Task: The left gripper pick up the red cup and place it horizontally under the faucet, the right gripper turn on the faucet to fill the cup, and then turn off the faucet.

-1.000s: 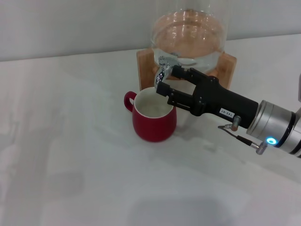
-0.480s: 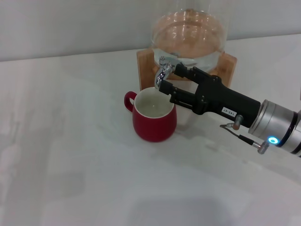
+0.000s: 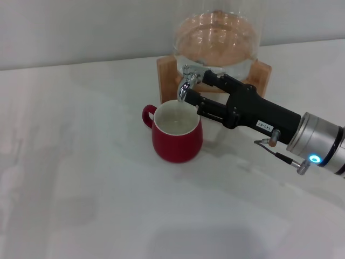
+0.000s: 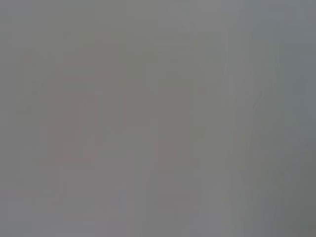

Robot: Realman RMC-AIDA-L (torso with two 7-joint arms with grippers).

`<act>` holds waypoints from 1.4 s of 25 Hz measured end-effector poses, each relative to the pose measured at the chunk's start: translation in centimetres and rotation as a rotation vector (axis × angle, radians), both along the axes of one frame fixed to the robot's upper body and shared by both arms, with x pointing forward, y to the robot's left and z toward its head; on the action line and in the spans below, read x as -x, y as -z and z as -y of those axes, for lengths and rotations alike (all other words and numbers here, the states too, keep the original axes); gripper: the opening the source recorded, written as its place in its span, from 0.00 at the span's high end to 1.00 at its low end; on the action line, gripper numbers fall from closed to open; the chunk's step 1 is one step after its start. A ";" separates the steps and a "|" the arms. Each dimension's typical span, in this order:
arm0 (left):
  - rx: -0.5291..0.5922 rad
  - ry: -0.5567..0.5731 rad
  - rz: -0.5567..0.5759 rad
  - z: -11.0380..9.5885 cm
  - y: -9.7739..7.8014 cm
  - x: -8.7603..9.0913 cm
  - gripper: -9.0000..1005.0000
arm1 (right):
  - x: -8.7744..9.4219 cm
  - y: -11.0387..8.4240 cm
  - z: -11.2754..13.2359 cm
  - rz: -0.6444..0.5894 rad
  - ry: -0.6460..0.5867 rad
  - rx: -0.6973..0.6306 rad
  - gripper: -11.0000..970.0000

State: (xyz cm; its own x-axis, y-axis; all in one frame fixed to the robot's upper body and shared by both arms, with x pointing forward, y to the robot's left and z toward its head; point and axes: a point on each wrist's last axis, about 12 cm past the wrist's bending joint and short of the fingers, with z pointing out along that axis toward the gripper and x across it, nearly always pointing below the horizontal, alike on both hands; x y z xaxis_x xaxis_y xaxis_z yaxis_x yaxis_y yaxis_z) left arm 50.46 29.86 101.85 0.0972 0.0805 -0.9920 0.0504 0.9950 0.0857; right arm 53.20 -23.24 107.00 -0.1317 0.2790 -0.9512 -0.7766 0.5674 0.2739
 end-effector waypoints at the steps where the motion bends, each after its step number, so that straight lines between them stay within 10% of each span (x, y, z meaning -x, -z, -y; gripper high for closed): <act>1: 0.000 0.000 -0.002 0.0 0.0 0.0 0.24 | 0.0 0.0 0.0 -0.001 0.000 0.001 0.14; 35: -0.008 -0.001 -0.009 -0.1 0.0 -0.2 0.24 | 2.6 0.3 2.6 0.026 0.023 -0.087 0.14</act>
